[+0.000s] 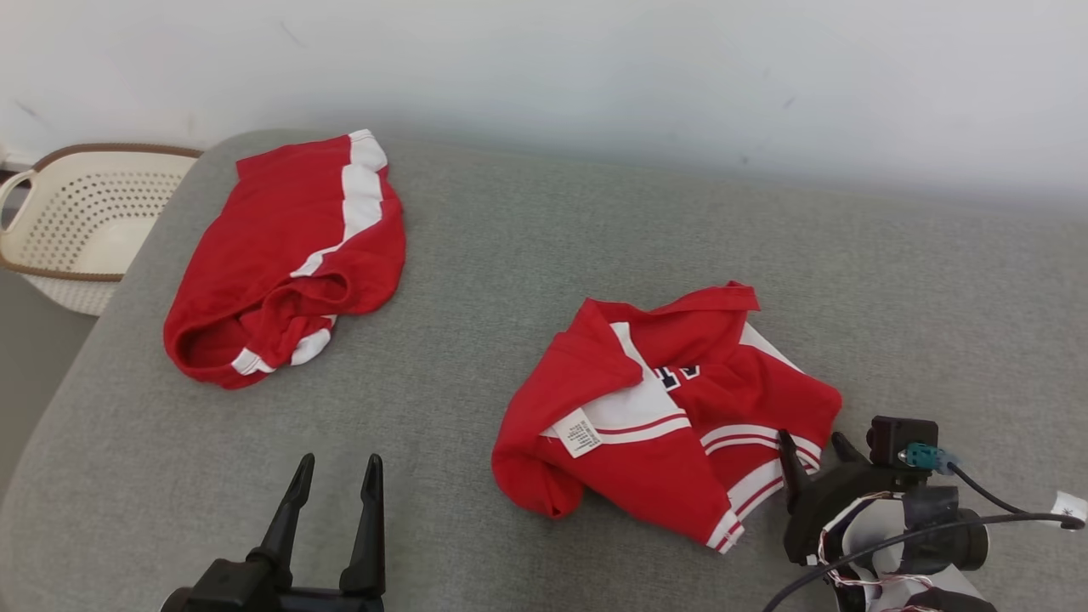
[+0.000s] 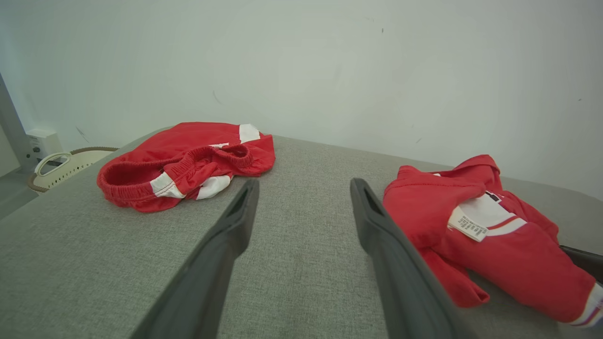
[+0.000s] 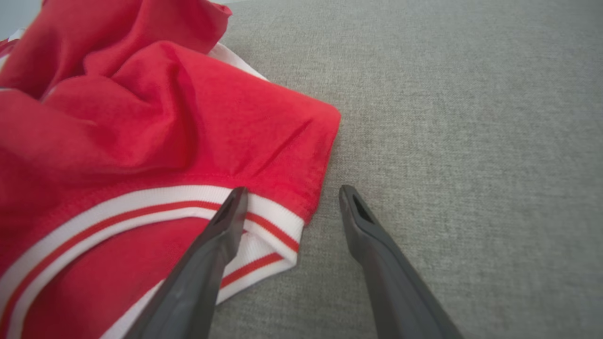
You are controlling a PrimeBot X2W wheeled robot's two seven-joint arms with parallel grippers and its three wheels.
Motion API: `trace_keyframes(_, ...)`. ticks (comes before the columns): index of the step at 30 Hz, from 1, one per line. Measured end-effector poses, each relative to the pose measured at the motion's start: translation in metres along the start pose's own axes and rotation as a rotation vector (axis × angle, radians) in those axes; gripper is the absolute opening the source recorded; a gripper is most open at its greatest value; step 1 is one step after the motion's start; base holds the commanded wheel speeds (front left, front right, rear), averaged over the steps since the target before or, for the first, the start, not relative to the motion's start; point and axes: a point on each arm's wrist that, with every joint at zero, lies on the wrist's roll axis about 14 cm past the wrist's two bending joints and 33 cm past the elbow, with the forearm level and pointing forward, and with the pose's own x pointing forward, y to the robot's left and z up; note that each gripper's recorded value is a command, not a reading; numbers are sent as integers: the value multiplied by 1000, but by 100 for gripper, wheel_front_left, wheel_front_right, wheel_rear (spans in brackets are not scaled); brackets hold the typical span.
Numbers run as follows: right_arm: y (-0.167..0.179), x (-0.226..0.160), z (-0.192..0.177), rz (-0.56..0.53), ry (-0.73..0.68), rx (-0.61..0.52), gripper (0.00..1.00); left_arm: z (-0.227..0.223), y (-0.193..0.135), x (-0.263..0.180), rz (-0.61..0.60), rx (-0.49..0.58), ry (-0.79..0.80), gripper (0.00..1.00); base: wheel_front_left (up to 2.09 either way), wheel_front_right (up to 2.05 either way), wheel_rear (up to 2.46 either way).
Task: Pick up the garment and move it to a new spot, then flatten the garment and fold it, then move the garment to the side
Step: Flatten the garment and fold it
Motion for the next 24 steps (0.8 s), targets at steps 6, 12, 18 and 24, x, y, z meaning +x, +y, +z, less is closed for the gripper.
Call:
trace_keyframes(6,12,6,-4,35,22,-28,0,1,10,-3,32,5,1,100,0,0,0)
trace_keyframes(12,0,6,8,23,-1,-80,0,2,9,-1,28,-5,-4,100,0,0,0)
trace_keyframes(18,-44,15,76,-40,-118,-213,0,-2,1,2,6,-13,5,100,0,0,0)
trace_keyframes(24,-83,20,130,-108,-176,-319,0,-9,0,2,2,-18,23,100,0,0,0)
